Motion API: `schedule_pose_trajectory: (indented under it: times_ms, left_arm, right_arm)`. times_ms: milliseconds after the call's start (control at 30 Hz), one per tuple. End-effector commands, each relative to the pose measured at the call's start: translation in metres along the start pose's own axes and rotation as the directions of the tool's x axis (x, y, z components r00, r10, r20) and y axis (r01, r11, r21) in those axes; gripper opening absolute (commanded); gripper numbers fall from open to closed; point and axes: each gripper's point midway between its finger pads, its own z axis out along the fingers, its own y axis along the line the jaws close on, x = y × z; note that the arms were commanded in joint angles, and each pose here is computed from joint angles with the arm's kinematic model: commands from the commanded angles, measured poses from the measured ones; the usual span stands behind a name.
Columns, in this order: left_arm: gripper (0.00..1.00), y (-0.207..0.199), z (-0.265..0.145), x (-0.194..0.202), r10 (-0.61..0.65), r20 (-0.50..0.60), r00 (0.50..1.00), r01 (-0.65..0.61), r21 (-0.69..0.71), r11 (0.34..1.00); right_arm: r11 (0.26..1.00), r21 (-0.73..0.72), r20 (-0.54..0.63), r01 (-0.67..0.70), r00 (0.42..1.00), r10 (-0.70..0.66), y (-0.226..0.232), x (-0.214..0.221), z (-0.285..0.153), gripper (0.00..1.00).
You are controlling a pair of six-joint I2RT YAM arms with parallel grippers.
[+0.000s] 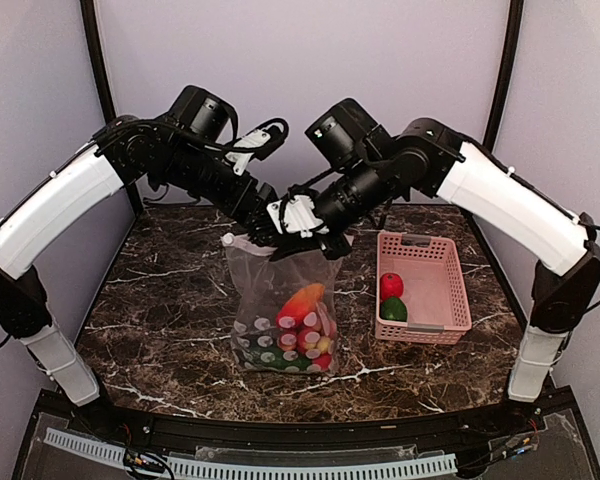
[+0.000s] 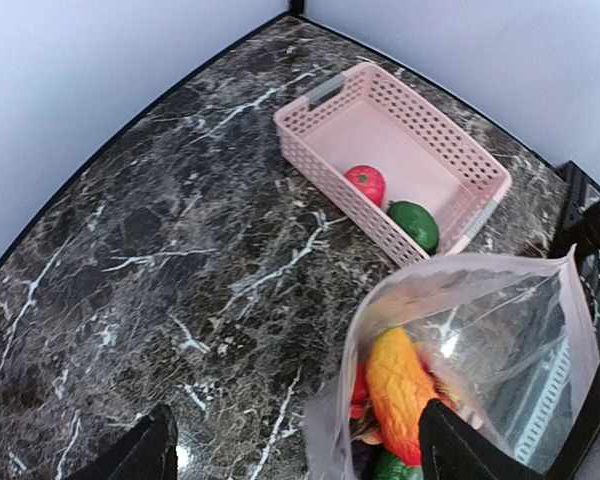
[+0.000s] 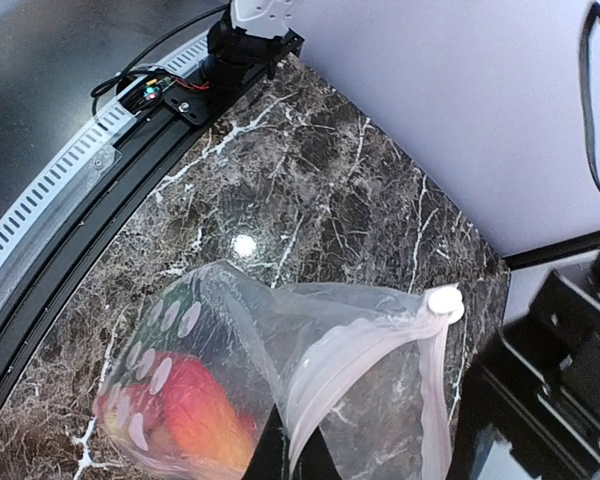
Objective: Place the food in the zip-top bag and seal the zipper
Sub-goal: Pass from the right arm to the left, then pick up the fake fruit from the bin.
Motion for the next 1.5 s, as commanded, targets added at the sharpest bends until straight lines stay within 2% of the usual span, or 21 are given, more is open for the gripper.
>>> schedule_pose_trajectory:
  times_ms: [0, 67, 200, 333, 500, 567, 700, 833, 933, 967, 1000, 1033, 1067, 1133, 1333, 1467]
  left_arm:
    - [0.84, -0.036, 0.005, 0.026, 0.051, -0.1, 0.994, -0.027, 0.229, 0.973]
    - [0.85, -0.036, 0.012, 0.035, 0.044, -0.138, 0.989, -0.012, 0.227, 0.974]
    - [0.8, -0.023, 0.017, 0.05, 0.05, -0.197, 0.979, -0.019, 0.156, 0.988]
    - [0.73, -0.027, 0.015, 0.058, 0.05, -0.224, 0.973, -0.01, 0.177, 0.984]
    - [0.71, -0.03, 0.001, 0.076, 0.055, -0.258, 0.964, -0.003, 0.197, 0.98]
    - [0.67, -0.026, -0.004, 0.084, 0.061, -0.264, 0.963, -0.015, 0.172, 0.985]
    - [0.48, -0.022, -0.012, 0.085, 0.057, -0.239, 0.969, -0.021, 0.149, 0.989]
    - [0.25, -0.02, -0.017, 0.073, 0.043, -0.187, 0.981, -0.019, 0.132, 0.991]
    - [0.13, -0.019, -0.02, 0.063, 0.043, -0.144, 0.989, -0.026, 0.119, 0.993]
    - [0.08, -0.018, -0.02, 0.062, 0.043, -0.137, 0.99, -0.027, 0.116, 0.993]
    - [0.06, -0.018, -0.02, 0.058, 0.044, -0.124, 0.991, -0.03, 0.114, 0.993]
    - [0.02, -0.018, -0.02, 0.056, 0.044, -0.114, 0.993, -0.032, 0.113, 0.993]
    - [0.01, -0.017, -0.019, 0.054, 0.044, -0.108, 0.993, -0.032, 0.111, 0.993]
    - [0.01, -0.016, -0.017, 0.049, 0.043, -0.09, 0.995, -0.033, 0.104, 0.994]
    - [0.01, -0.01, -0.013, 0.025, 0.011, -0.019, 1.0, -0.01, 0.065, 0.998]
    - [0.01, -0.007, -0.012, 0.016, -0.028, 0.01, 1.0, 0.027, 0.047, 0.999]
  right_arm:
    - [0.996, -0.048, -0.023, 0.07, 0.997, -0.071, 0.016, -0.01, 0.018, 0.0]
    - [0.995, -0.074, -0.043, 0.071, 0.996, -0.074, 0.025, -0.006, 0.026, 0.0]
    - [0.992, -0.104, -0.09, 0.071, 0.993, -0.08, 0.038, -0.001, 0.037, 0.0]
    - [0.992, -0.109, -0.115, 0.062, 0.991, -0.075, 0.042, 0.004, 0.041, 0.0]
    - [0.994, -0.098, -0.133, 0.051, 0.989, -0.064, 0.041, 0.007, 0.041, 0.0]
    - [0.995, -0.09, -0.136, 0.051, 0.989, -0.063, 0.04, 0.006, 0.039, 0.0]
    - [0.996, -0.079, -0.136, 0.05, 0.989, -0.061, 0.037, 0.006, 0.036, 0.0]
    - [0.996, -0.081, -0.139, 0.044, 0.989, -0.055, 0.038, 0.007, 0.036, 0.0]
    - [0.997, -0.078, -0.135, 0.028, 0.99, -0.039, 0.039, 0.006, 0.034, 0.0]
    - [0.997, -0.071, -0.132, 0.026, 0.991, -0.035, 0.038, 0.004, 0.031, 0.04]
    - [0.998, -0.061, -0.13, 0.02, 0.991, -0.028, 0.036, 0.003, 0.028, 0.11]
    - [0.999, -0.048, -0.127, 0.012, 0.992, -0.018, 0.033, 0.003, 0.023, 0.24]
    - [0.999, -0.038, -0.118, 0.003, 0.993, -0.007, 0.03, 0.001, 0.017, 0.33]
    - [1.0, -0.02, -0.082, -0.023, 0.996, 0.022, 0.023, -0.003, 0.001, 0.4]
    - [0.983, 0.048, 0.079, -0.176, 0.982, 0.172, 0.004, 0.005, -0.079, 0.46]
    - [0.941, 0.071, 0.106, -0.331, 0.941, 0.322, 0.006, 0.05, -0.108, 0.46]
